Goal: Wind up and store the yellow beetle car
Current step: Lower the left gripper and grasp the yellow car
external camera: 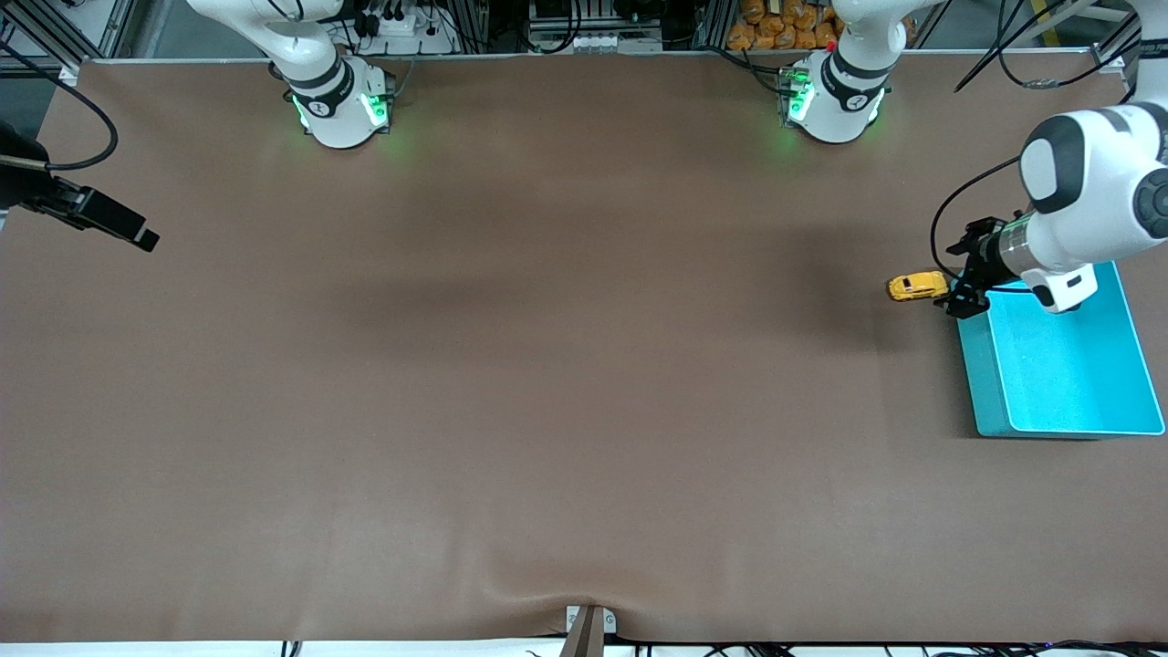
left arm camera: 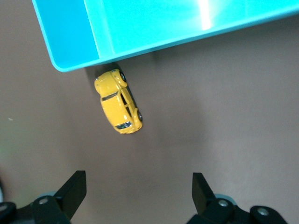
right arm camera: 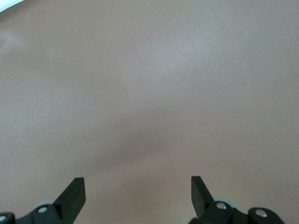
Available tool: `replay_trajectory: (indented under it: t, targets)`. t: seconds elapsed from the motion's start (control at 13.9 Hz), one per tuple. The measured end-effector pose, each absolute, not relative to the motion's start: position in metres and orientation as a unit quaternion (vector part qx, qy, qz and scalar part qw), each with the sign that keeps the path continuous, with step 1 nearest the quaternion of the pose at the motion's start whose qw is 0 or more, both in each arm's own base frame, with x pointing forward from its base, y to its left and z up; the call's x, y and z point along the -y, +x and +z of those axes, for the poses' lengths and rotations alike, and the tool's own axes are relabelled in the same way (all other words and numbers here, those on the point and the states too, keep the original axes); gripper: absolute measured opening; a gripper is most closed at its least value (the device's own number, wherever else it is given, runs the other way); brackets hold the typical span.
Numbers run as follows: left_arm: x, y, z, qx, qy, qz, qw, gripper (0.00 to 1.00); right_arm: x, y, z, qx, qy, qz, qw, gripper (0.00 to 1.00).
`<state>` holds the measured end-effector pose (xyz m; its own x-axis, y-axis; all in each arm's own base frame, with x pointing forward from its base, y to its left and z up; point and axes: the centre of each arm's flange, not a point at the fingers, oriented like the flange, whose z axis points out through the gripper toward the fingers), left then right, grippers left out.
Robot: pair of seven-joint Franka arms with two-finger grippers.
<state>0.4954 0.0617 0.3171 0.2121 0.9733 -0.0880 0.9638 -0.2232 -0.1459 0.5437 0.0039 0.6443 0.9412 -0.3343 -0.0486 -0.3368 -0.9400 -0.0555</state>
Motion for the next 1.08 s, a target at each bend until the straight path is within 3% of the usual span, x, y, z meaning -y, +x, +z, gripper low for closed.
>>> replay_trajectory:
  t: [1.08]
  targets:
    - [-0.100,0.450,0.206,0.687,-0.726,0.031,-0.008,1.00,-0.004,0.544,0.642,-0.170,-0.985,0.022,0.031,1.00]
